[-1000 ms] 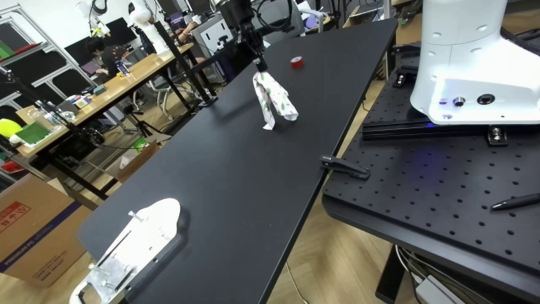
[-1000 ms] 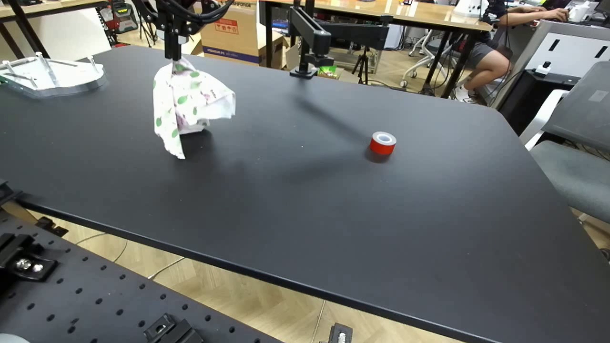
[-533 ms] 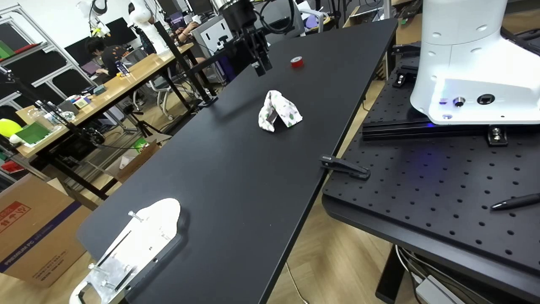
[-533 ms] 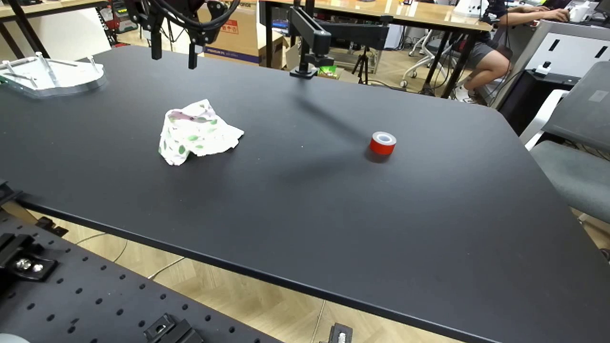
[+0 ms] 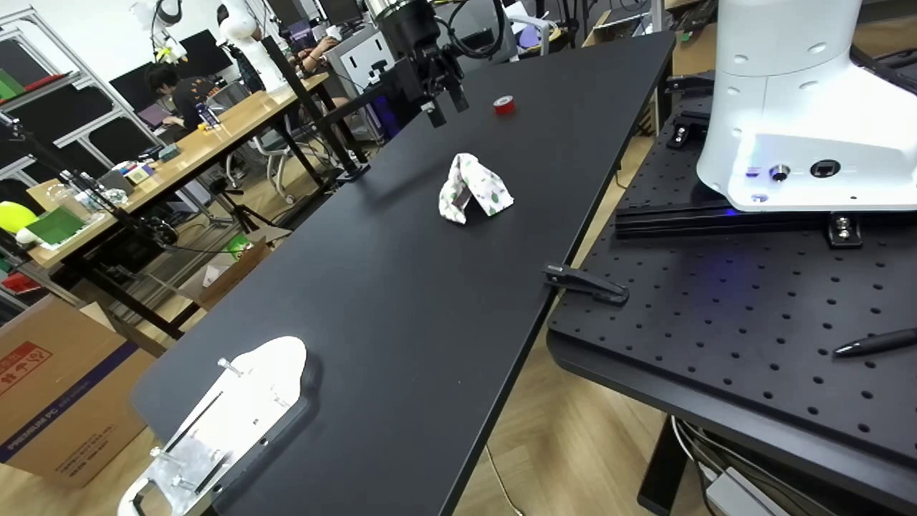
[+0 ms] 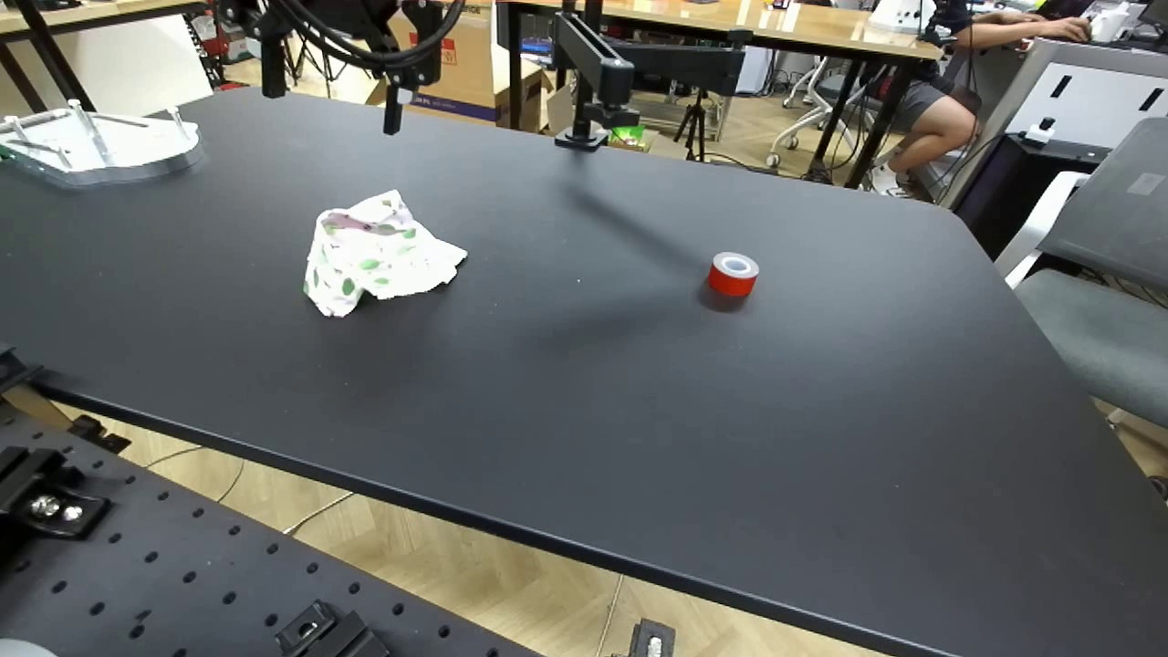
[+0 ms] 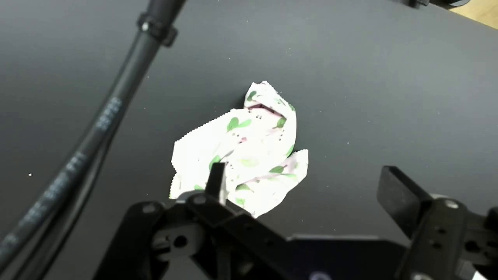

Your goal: Remove the cloth from the black frame

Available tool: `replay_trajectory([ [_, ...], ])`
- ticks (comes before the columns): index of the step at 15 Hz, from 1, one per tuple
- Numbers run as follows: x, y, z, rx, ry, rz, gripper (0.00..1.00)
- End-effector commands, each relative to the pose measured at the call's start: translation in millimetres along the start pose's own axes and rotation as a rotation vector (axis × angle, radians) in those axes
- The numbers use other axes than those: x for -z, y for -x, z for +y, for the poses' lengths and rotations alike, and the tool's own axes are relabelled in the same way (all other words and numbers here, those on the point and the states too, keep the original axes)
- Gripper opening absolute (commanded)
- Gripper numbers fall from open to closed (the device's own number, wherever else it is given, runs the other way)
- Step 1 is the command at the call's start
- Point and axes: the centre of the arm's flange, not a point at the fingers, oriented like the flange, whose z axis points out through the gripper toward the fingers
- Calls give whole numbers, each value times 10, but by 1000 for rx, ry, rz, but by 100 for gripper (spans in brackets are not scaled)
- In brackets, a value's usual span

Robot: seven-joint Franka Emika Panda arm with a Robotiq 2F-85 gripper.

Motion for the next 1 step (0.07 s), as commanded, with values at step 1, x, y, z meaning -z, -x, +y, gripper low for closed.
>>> replay_trajectory([
  [1, -4, -1, -1, 0, 0, -1, 100],
])
